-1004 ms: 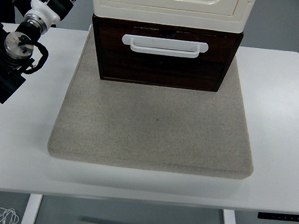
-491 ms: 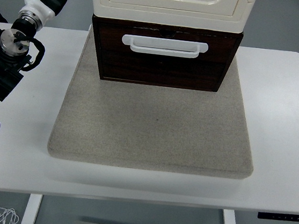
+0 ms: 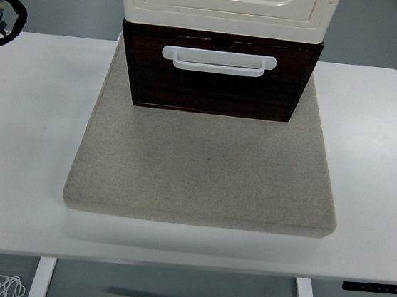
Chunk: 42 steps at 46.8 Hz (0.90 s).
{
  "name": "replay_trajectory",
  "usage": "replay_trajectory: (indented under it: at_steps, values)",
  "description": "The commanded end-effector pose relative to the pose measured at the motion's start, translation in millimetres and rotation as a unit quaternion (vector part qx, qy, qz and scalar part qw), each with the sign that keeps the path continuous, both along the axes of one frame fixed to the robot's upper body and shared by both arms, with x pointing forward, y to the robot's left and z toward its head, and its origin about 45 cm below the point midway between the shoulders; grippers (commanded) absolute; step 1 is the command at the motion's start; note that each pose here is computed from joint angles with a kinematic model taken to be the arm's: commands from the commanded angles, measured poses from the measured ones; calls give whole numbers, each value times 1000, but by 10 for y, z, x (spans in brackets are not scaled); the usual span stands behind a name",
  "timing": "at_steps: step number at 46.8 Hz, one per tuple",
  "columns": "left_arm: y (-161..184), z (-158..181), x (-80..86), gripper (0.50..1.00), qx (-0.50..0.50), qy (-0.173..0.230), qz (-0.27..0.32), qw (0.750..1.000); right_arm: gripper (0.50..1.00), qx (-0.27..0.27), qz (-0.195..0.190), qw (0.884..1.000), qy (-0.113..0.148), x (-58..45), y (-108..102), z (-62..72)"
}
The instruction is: Open the drawer under the combination cabinet
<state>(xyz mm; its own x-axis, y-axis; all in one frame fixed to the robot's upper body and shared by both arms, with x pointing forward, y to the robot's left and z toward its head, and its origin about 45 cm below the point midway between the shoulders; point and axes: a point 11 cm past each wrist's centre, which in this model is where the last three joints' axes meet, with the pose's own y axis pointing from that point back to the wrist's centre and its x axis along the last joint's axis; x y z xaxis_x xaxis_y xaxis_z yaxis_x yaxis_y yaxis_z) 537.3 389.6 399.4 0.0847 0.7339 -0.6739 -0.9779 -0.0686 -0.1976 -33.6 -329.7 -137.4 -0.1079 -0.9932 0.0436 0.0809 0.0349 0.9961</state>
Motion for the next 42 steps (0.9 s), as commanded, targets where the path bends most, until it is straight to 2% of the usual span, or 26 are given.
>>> replay_trajectory:
  at_steps: [1,15,25,35,42]
  values:
    - [58,235,1,1000,20,-14,5,1000,926,0,0,1000,0,-1,1,0]
    - [-10,1349,-47,1000,75,-99,1,992,926,0,0,1000,0,-1,-1,0]
    - [-432,2283,-274,1000,156,-175,-46,971,928,0,0,1000,0,-1,1,0]
    - [-896,2837,-530,1000,232,-219,-83,944,926,0,0,1000,0,-1,1,0]
    - [-1250,2921,-673,1000,276,-233,-120,925,928,0,0,1000,0,-1,1,0]
